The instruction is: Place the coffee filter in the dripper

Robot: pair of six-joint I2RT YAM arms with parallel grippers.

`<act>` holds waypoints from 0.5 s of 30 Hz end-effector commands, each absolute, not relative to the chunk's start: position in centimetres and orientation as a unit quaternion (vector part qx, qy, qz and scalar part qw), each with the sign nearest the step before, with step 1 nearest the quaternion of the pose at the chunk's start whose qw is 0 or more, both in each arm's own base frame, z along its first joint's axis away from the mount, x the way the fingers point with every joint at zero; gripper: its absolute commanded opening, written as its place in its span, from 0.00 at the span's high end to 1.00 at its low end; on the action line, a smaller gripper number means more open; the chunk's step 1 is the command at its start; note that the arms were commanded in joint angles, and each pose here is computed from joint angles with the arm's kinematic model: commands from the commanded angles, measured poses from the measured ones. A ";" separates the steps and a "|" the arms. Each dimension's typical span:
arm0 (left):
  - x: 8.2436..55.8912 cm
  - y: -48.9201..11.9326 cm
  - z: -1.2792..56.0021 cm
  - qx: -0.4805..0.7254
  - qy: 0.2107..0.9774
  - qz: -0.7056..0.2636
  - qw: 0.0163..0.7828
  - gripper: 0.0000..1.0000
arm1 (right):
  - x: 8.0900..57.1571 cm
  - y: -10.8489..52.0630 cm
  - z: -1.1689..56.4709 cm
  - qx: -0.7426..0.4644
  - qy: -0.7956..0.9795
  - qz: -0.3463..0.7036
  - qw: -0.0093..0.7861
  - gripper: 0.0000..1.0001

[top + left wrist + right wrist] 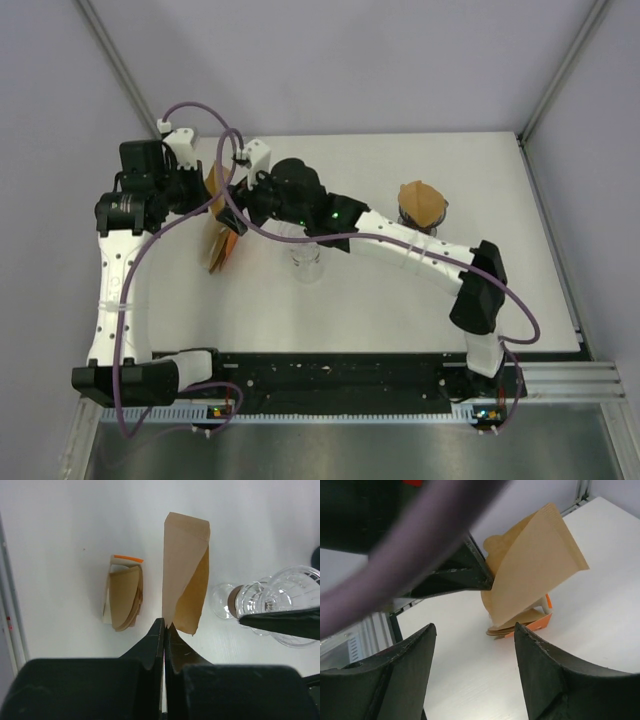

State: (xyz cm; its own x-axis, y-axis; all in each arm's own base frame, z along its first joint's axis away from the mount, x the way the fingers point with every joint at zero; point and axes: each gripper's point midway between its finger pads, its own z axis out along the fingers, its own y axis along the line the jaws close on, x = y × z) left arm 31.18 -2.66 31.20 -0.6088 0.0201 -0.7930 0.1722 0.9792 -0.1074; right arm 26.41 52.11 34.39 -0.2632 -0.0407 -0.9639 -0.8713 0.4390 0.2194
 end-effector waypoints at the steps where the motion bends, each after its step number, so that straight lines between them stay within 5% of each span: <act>1: 30.7 -4.3 33.2 0.057 0.879 -0.132 0.455 1.00 | 27.5 54.2 37.1 -0.306 0.654 0.430 0.542 0.37; 8: 30.6 -5.5 33.6 0.054 0.875 -0.169 0.450 1.00 | 30.5 54.4 35.0 -0.277 0.678 0.374 0.569 0.41; 15: 30.5 -4.8 32.9 0.056 0.882 -0.149 0.443 1.00 | 32.4 53.3 34.3 -0.251 0.695 0.329 0.588 0.60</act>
